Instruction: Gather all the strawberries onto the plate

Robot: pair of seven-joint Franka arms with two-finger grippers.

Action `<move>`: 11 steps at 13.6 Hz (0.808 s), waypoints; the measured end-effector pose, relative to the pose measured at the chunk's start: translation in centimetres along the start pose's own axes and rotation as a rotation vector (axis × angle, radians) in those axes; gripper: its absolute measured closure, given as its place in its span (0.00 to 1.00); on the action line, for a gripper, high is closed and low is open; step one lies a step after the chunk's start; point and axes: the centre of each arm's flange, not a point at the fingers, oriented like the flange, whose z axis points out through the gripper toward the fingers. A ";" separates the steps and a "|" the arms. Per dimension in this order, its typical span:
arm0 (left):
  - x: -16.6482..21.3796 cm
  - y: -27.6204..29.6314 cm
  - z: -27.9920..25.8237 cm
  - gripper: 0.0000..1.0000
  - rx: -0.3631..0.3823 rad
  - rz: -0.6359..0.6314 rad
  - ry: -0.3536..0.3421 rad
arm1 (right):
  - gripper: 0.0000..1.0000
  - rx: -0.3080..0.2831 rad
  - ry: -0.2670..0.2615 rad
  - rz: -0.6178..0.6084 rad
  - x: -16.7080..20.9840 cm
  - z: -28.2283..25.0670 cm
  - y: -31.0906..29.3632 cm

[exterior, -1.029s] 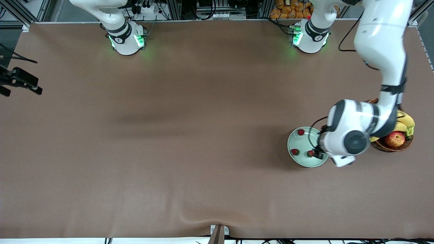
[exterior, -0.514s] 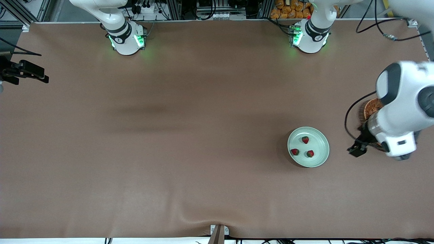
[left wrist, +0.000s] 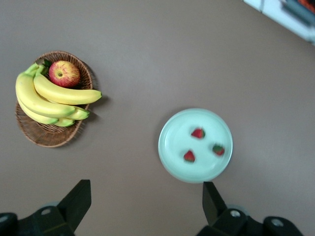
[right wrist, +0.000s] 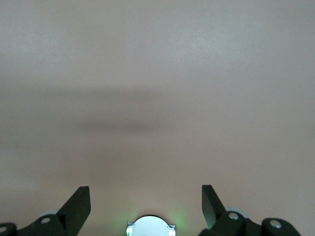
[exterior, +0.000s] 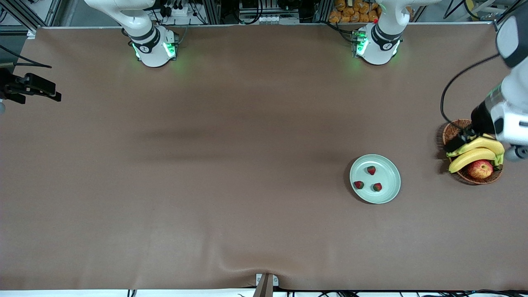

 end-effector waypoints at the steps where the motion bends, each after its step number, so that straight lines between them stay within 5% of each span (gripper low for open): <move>1: -0.9 -0.3 -1.2 0.00 -0.001 0.067 -0.010 | 0.00 0.001 0.000 0.000 0.0 0.0 0.0; 7: -3.8 -1.8 -4.2 0.00 0.004 0.424 -0.065 | 0.00 0.003 -0.001 0.000 0.0 0.1 0.0; 11: -5.1 -1.3 -5.1 0.00 -0.038 0.532 -0.106 | 0.00 0.004 0.001 0.012 0.1 0.1 0.4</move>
